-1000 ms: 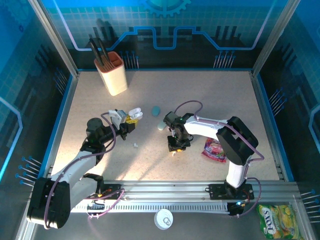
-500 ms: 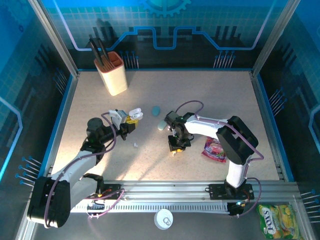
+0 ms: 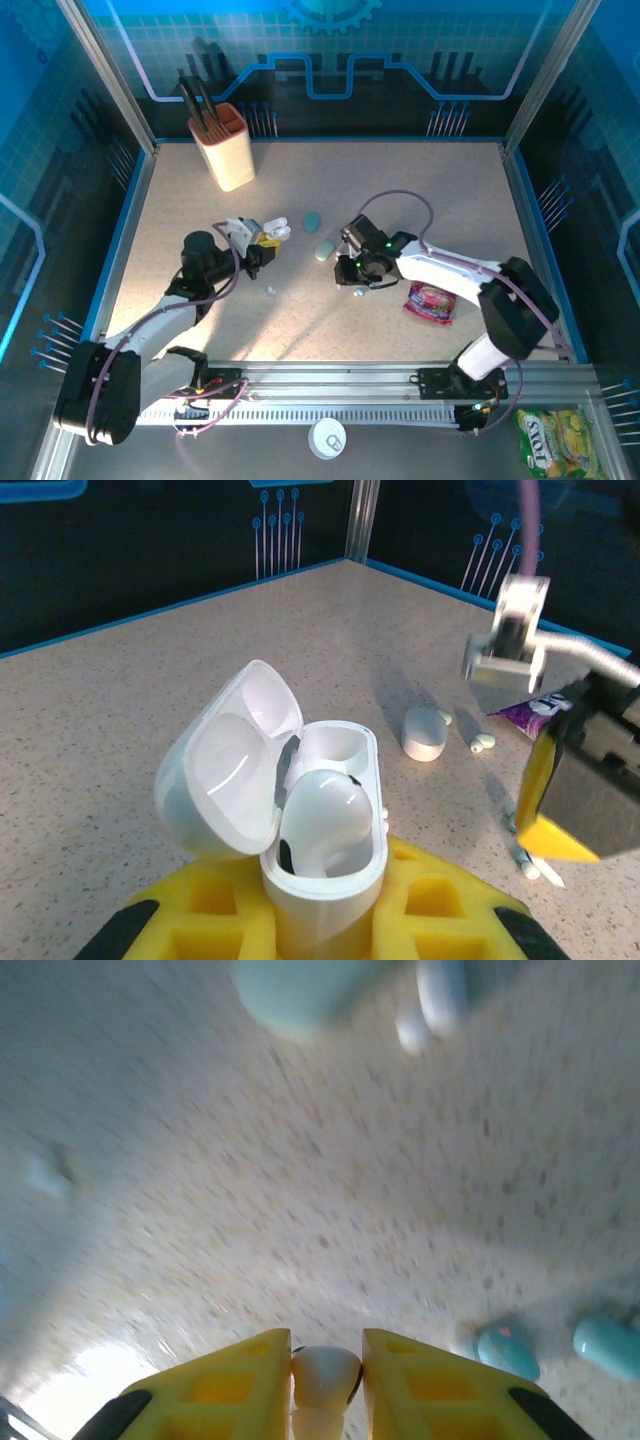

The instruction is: Insert the wireless bluetooth earbuds into the charging case

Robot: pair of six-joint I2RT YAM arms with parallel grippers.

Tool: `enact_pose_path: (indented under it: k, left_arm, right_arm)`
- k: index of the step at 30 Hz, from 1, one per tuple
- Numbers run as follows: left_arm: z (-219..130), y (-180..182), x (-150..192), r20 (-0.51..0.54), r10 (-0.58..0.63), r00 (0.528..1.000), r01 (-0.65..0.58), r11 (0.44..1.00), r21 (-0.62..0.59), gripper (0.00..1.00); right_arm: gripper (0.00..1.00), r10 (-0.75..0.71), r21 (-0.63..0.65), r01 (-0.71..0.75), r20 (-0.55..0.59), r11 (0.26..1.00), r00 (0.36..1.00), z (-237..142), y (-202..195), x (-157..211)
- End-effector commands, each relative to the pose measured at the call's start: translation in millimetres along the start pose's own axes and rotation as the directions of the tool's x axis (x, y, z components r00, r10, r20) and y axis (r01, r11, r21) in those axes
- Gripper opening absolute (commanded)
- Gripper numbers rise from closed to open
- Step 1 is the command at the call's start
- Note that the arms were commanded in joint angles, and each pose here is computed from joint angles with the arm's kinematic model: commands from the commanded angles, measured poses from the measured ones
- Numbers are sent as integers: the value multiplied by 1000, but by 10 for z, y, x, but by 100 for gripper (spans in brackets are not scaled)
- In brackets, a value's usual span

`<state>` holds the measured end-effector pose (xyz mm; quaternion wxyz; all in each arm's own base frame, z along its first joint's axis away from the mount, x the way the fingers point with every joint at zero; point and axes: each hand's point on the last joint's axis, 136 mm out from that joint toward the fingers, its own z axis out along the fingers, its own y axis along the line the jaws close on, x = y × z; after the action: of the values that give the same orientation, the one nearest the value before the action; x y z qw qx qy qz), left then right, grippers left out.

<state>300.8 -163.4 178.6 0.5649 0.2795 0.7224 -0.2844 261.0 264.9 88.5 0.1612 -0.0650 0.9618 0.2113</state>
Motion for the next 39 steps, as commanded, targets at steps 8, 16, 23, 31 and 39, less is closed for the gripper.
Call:
enact_pose_path:
  k: [8, 16, 23, 31, 39]
  left_arm:
    - [344, -244, -76, -32, -1, 1000, 4, 996, 93, 1]
    - [471, -367, -63, -48, -3, 999, 10, 987, 157, 0]
    - [490, -383, -107, -38, 0, 999, 7, 986, 168, 0]
    - [503, -383, -102, -27, 0, 1000, 5, 985, 171, 1]
    - [505, -334, -147, -10, 3, 1000, -1, 990, 141, 1]
  right_arm:
    - [24, -173, -49, 232, 520, 972, 837, -797, 451, -972]
    - [24, -245, -57, 349, 610, 935, 753, -1022, 793, -1179]
    - [23, -281, -63, 396, 602, 916, 747, -917, 1004, -1233]
    - [23, -289, -78, 400, 568, 913, 770, -716, 1071, -1156]
    - [23, -292, -52, 386, 563, 921, 773, -667, 982, -1130]
